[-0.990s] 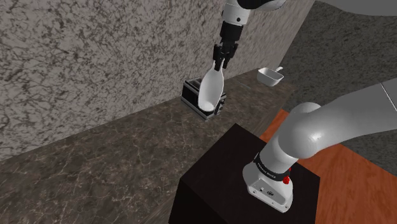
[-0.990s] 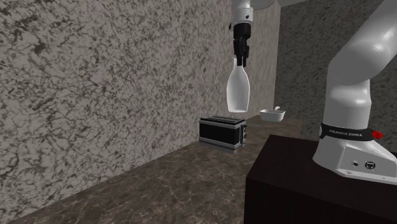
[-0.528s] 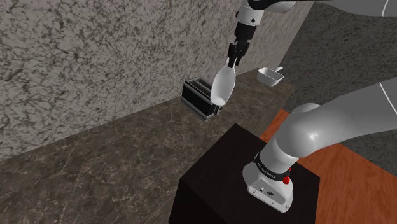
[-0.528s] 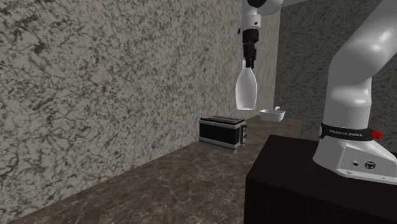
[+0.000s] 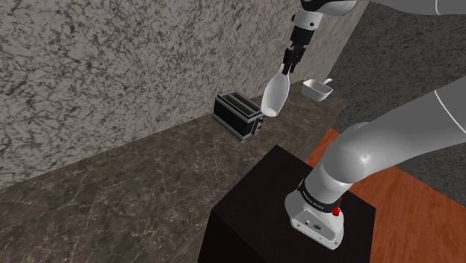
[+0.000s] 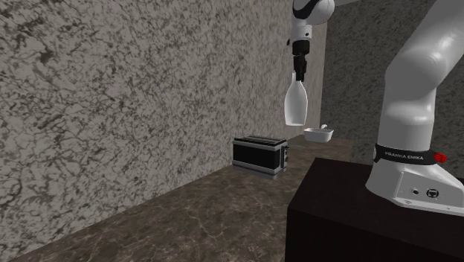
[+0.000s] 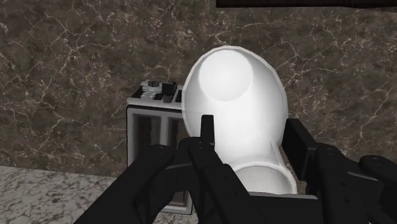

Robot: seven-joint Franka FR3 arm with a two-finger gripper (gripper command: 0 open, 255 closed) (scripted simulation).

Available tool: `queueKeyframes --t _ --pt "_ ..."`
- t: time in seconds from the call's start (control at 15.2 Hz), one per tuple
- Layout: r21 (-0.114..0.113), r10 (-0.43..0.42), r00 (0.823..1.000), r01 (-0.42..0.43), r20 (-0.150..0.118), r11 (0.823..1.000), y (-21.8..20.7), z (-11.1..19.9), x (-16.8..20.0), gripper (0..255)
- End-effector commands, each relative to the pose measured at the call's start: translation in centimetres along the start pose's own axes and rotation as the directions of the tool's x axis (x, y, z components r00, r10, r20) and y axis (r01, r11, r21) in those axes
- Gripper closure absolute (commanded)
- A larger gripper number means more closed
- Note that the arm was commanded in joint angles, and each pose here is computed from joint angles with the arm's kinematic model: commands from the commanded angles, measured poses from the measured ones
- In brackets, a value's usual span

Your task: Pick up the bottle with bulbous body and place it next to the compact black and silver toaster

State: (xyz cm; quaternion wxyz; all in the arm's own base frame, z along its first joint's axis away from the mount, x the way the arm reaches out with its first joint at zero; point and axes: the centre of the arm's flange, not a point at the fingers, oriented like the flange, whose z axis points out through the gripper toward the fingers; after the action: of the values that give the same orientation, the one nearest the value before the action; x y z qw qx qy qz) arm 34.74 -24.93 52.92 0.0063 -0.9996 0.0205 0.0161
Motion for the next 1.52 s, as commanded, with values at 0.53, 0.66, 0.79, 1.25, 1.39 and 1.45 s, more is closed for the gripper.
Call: queueKeyframes --t 0.53,0.66,0.79,1.25,1.39,1.45 --pt "-0.001 -0.002 1.000 0.002 0.000 1.000 9.4 1.5 -0.6 255" --pt "-0.001 -0.002 1.000 0.002 0.000 1.000 9.4 2.5 -0.6 255" --pt "-0.001 -0.002 1.000 0.002 0.000 1.000 9.4 3.6 -0.5 255" --pt "-0.001 -0.002 1.000 0.002 0.000 1.000 9.5 7.3 -0.4 255" --pt "-0.001 -0.002 1.000 0.002 0.000 1.000 9.5 8.4 -0.4 255" --pt "-0.001 -0.002 1.000 0.002 0.000 1.000 9.5 8.9 -0.4 255"
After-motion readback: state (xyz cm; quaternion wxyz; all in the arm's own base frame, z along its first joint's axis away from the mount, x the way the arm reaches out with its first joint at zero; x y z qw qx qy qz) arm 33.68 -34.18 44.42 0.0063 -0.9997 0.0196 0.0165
